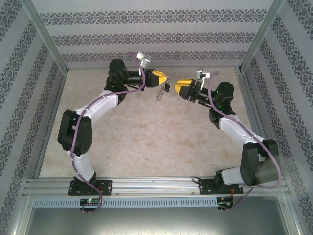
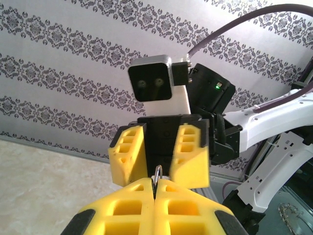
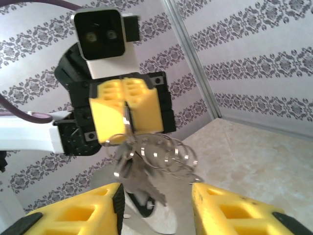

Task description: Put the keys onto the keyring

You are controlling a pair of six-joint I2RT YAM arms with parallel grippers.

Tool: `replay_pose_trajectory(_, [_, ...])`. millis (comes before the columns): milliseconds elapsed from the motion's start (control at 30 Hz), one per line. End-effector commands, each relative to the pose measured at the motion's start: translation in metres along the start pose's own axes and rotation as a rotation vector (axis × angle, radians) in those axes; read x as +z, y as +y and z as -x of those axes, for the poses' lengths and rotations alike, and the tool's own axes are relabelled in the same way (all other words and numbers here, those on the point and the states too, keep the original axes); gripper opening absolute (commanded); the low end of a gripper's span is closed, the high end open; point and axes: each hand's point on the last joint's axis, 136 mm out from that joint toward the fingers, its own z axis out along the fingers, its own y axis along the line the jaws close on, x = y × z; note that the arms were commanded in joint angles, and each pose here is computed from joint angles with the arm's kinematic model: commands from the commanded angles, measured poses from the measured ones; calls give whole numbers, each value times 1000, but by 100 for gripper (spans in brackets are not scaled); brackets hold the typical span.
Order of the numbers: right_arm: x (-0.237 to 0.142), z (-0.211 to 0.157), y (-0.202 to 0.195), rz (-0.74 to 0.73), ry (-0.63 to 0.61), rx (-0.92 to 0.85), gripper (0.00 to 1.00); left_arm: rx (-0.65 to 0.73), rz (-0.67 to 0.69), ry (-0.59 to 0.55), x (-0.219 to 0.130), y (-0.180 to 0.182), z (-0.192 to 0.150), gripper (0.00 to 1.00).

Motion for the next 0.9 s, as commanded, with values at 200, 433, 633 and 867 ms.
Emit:
replay_pose_trajectory(200, [17,12,28,74,-17,-73,49,58,-22,-15,0,-9,11,0])
replay_pose_trajectory(433, [34,6,18,88,8,-50,48,60,-17,-18,0,-8,12,0])
replay_pose_trajectory(633, [44,-11,14,104,45,-20,42,67,15,-31,-1,-5,13,0])
replay_pose_trajectory(867, [46,-18,6,88,53,-7,1,80,44,-52,-3,-6,15,0])
